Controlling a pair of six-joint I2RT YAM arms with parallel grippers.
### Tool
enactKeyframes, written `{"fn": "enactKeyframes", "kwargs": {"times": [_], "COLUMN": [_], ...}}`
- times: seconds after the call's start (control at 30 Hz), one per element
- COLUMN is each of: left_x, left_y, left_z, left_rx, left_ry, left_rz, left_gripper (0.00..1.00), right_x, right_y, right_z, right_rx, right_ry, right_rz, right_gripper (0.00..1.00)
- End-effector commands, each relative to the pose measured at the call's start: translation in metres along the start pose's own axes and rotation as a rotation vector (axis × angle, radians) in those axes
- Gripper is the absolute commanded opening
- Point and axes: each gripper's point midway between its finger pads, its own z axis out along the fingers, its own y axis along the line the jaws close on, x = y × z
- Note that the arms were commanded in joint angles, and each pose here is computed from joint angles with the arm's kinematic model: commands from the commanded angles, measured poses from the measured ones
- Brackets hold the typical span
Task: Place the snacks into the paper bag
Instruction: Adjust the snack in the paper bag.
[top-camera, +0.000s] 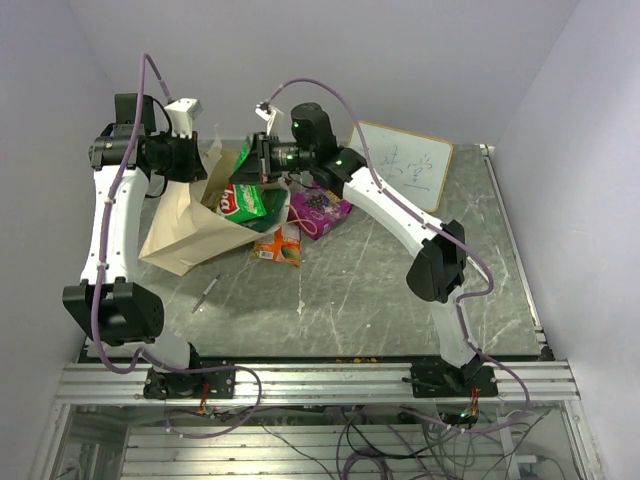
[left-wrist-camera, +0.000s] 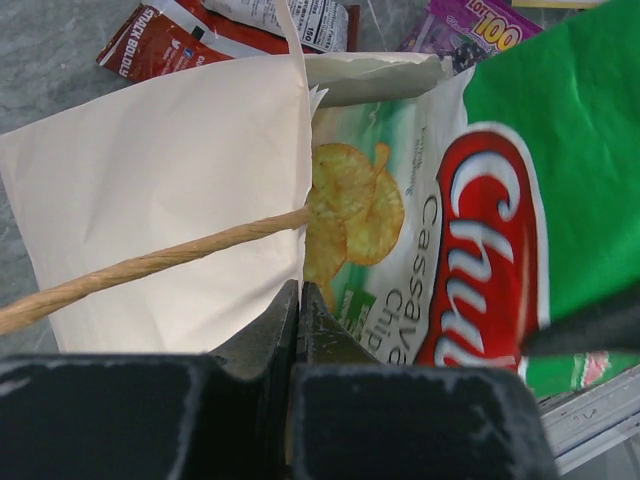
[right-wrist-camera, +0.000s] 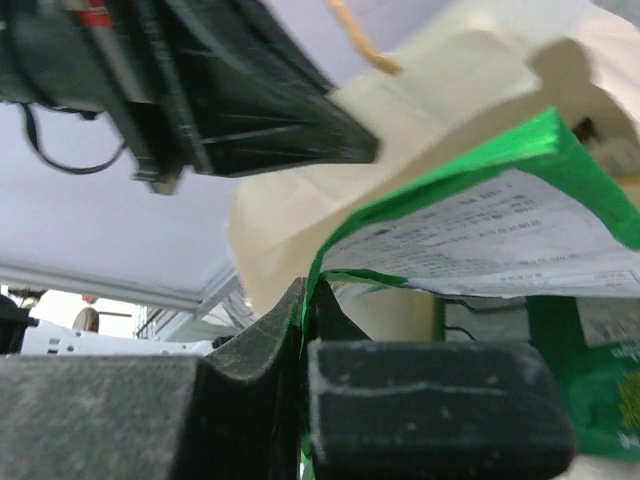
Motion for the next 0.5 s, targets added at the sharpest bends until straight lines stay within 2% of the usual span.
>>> {"fn": "enactKeyframes", "kwargs": {"times": [0.0, 0.13, 0.2, 0.47], "left_x": [-0.018, -0.019, -0.019, -0.019], "left_y": [-0.002, -0.001, 0.0, -0.002], "left_z": [-0.019, -0.019, -0.019, -0.021], "left_rx": [-0.027, -0.025, -0.026, -0.024], "left_ry": [-0.082, -0.086, -0.085, -0.089], "left_rz": [0.037, 0.028, 0.022, 0.025], "left_gripper": [0.07, 0.07, 0.07, 0.07], "right_x": [-0.008, -0.008, -0.006, 0.026], "right_y": [0.049, 0.059, 0.049, -0.075], "right_z": [-0.003, -0.007, -0.009, -0.012], "right_rx": [-0.139, -0.166, -0.146, 0.029], "right_ry": [0.014, 0.03, 0.043, 0.161], "right_rz": [-0.124, -0.172, -0.18, -0.063], "right_gripper": [0.0, 0.0, 0.0, 0.0]}}
